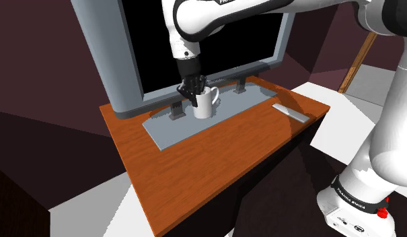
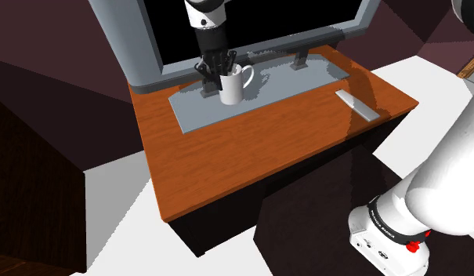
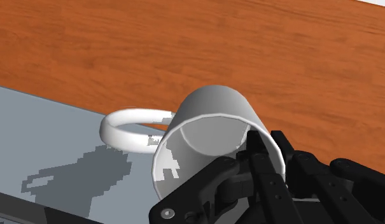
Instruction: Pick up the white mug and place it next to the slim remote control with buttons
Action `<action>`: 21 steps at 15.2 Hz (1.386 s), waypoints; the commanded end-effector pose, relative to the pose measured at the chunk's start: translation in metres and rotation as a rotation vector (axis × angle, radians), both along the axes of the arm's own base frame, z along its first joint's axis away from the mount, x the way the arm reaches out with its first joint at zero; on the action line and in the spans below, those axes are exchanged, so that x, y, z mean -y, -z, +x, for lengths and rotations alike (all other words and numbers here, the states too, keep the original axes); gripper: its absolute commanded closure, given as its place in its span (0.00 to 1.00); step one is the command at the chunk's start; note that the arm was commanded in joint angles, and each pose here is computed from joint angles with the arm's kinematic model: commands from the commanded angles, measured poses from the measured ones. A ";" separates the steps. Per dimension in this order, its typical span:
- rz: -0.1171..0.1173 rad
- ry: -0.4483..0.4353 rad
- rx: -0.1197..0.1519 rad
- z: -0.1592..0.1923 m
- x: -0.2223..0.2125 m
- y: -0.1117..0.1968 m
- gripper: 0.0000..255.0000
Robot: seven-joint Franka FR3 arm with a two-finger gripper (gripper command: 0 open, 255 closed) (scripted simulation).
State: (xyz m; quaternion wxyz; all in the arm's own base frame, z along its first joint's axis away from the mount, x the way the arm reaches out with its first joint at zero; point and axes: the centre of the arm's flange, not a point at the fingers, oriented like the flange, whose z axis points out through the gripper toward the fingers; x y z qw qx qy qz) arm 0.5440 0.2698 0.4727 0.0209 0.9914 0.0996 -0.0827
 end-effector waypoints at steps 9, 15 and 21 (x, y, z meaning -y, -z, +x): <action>0.000 -0.001 0.000 -0.009 0.130 0.000 1.00; 0.000 -0.001 0.000 -0.015 0.209 0.000 1.00; 0.000 -0.001 0.000 -0.021 0.288 0.000 1.00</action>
